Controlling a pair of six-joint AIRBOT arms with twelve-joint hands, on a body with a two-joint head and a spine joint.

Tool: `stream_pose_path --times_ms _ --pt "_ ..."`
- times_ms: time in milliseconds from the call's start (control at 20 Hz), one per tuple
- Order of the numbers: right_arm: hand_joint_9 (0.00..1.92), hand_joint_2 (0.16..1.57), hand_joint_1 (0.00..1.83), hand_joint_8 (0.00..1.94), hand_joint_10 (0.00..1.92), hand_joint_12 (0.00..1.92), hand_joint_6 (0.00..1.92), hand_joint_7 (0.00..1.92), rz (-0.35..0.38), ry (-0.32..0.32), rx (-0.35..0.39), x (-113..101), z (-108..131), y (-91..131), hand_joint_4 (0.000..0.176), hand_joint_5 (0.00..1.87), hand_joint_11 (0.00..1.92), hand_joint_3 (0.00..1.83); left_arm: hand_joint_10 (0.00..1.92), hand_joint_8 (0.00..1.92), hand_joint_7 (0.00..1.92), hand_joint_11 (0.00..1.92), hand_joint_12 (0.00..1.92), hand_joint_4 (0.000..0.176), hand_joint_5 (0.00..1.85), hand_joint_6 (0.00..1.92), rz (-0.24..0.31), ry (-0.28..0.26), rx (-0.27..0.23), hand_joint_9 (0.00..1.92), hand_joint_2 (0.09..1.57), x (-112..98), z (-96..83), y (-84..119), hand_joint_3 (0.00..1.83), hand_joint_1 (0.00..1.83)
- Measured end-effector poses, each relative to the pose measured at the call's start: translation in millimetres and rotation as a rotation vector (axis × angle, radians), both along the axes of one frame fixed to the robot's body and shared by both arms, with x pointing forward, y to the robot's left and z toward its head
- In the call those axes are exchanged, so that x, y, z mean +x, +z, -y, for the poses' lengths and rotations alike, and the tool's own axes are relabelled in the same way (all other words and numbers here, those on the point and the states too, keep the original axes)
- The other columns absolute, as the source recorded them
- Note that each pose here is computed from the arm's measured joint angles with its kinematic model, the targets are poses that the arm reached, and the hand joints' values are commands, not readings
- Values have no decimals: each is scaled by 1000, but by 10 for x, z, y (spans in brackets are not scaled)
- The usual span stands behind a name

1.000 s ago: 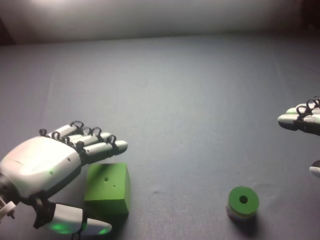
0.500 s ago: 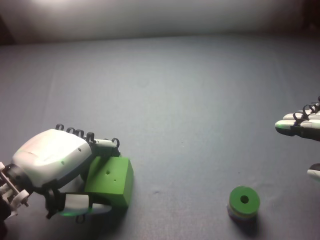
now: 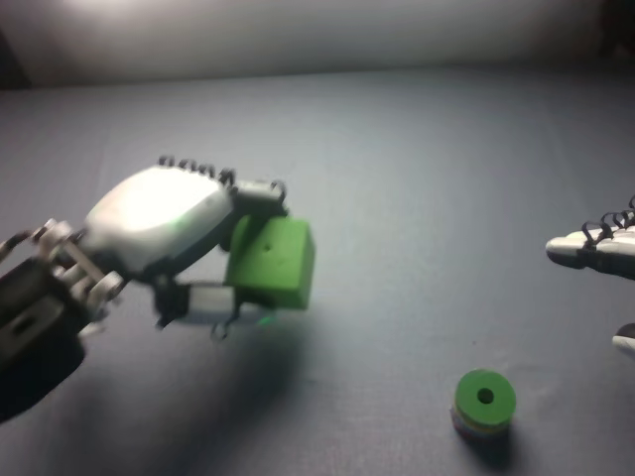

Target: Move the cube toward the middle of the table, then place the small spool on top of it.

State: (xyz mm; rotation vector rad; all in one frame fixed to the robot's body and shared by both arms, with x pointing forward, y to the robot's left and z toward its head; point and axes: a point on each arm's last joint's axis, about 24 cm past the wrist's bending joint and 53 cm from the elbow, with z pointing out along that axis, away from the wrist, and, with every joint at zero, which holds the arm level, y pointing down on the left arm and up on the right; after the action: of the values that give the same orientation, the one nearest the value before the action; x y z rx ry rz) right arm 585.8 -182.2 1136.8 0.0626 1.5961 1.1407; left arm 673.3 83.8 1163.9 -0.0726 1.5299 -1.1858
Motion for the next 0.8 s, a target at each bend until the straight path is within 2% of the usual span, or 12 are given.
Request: stream_pose_path --times_ms 50,100,150,250,300,400,550,600,650,700,750,800 --pt "523 1370 633 0 0 714 1 451 -1 -1 1 3 1 -4 0 316 282 9 934 744 1065 781 1384 0 890 941 12 -13 4 1085 1080 51 96 45 13 1476" --pt "482 1397 579 1 0 693 0 407 0 0 0 1 -1 -4 0 260 257 14 940 728 1073 759 1509 0 909 925 16 -25 9 1059 1084 101 189 73 3 1493" --pt "456 1423 548 1 0 672 0 378 0 3 0 -3 -7 -5 0 209 228 15 1025 744 1098 772 1110 0 916 953 13 -31 20 1037 1080 149 255 67 0 1410" --pt "463 1434 611 6 9 662 5 383 -4 3 2 -4 -18 -24 0 203 233 4 1100 753 1096 829 947 0 910 945 -5 -49 50 1014 1085 258 443 26 0 1389" --pt "489 1431 670 11 14 657 9 412 -5 3 3 -5 -20 -28 0 227 253 0 680 844 1135 834 1015 0 959 873 -16 -53 54 1080 1083 294 509 9 0 1290" --pt "463 1453 622 6 3 641 5 391 0 6 -1 -2 -19 -25 0 208 229 7 404 876 1155 580 1290 0 1024 725 -37 -58 52 1126 1070 357 603 -39 1 1278" --pt "469 1454 681 7 9 603 4 412 3 5 3 12 -22 -24 0 219 236 0 414 1040 1068 241 1692 0 991 761 -73 -64 52 1037 1098 401 697 -128 2 1261" --pt "471 1453 691 8 8 601 4 418 3 8 3 9 -31 -26 0 221 239 0 446 1024 1073 561 1472 0 937 854 -78 -70 54 1090 1107 406 744 -146 2 1260" --pt "441 1462 729 3 2 599 1 399 4 11 4 7 -42 -23 0 205 211 0 254 414 876 436 1271 0 783 331 -81 -73 55 914 1137 402 769 -158 5 1045" --pt "428 1463 739 2 0 597 1 396 6 14 8 7 -55 -18 0 204 200 0 109 132 751 215 1219 0 699 95 -89 -75 61 725 1139 405 791 -192 1 887" --pt "417 1461 770 1 1 596 2 394 7 16 8 4 -60 -18 0 207 192 0 27 30 628 73 1179 19 582 18 -101 -72 71 571 1123 430 794 -242 0 826" --pt "445 1449 792 4 8 590 4 412 6 16 7 5 -60 -19 0 227 215 0 5 5 491 14 947 61 466 3 -104 -68 76 406 1058 447 788 -260 0 850"
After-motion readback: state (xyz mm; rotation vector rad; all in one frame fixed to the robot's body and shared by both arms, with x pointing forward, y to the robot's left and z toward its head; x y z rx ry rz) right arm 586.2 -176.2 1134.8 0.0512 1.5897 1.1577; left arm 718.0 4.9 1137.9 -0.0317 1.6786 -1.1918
